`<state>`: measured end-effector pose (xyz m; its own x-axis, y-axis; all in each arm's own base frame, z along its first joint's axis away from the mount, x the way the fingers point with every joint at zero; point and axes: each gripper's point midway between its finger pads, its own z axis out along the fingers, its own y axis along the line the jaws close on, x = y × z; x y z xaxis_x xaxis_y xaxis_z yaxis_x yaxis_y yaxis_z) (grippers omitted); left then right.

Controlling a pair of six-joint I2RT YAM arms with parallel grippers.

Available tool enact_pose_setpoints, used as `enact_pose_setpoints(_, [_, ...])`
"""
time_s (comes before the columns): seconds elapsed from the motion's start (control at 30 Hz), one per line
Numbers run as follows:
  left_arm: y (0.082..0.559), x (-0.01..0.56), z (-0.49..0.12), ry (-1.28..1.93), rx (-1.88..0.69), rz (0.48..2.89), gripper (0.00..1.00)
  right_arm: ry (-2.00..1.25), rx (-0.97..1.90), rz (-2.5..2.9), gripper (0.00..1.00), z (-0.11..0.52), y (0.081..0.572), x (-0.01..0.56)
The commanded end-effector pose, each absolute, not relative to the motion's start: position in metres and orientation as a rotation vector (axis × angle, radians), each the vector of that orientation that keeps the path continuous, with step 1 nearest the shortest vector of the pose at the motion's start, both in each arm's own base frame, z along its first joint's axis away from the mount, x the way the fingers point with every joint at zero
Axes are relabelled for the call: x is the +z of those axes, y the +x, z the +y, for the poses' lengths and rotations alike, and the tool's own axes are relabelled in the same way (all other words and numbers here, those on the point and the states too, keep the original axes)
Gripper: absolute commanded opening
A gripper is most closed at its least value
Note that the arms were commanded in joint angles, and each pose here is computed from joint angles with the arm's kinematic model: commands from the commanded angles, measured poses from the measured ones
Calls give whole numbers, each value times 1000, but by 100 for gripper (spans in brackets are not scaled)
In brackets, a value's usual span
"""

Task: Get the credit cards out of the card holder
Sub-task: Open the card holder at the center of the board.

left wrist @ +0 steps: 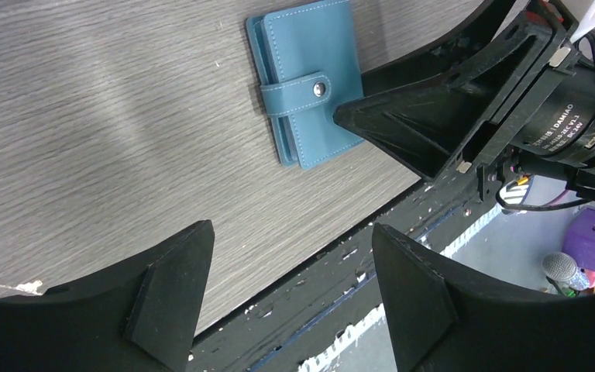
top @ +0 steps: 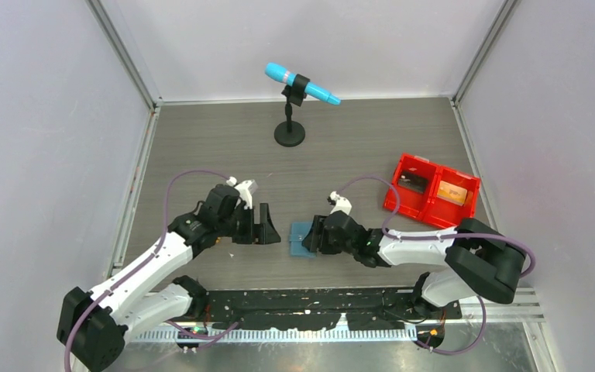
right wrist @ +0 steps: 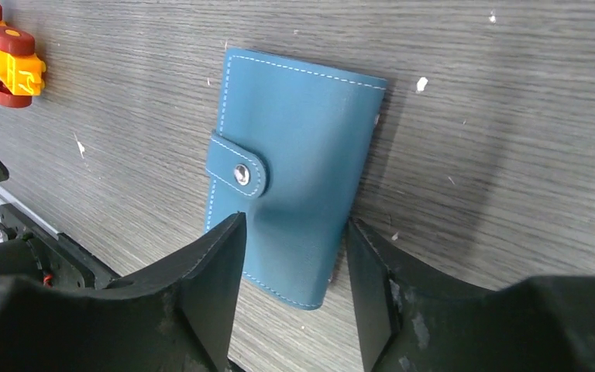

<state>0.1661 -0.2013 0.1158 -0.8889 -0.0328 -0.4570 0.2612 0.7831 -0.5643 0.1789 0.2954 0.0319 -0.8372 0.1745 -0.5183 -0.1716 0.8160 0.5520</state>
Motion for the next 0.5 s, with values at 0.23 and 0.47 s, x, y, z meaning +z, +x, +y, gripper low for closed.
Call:
enact_pose_setpoints(0.23, [187,118,-212,138,-856,2451,72,-18,923,2333,12,306,183,42])
enact_pose_setpoints(0.47, [189,111,-230,161,-858,2500,70,-62,1081,2222,5,315,175,75])
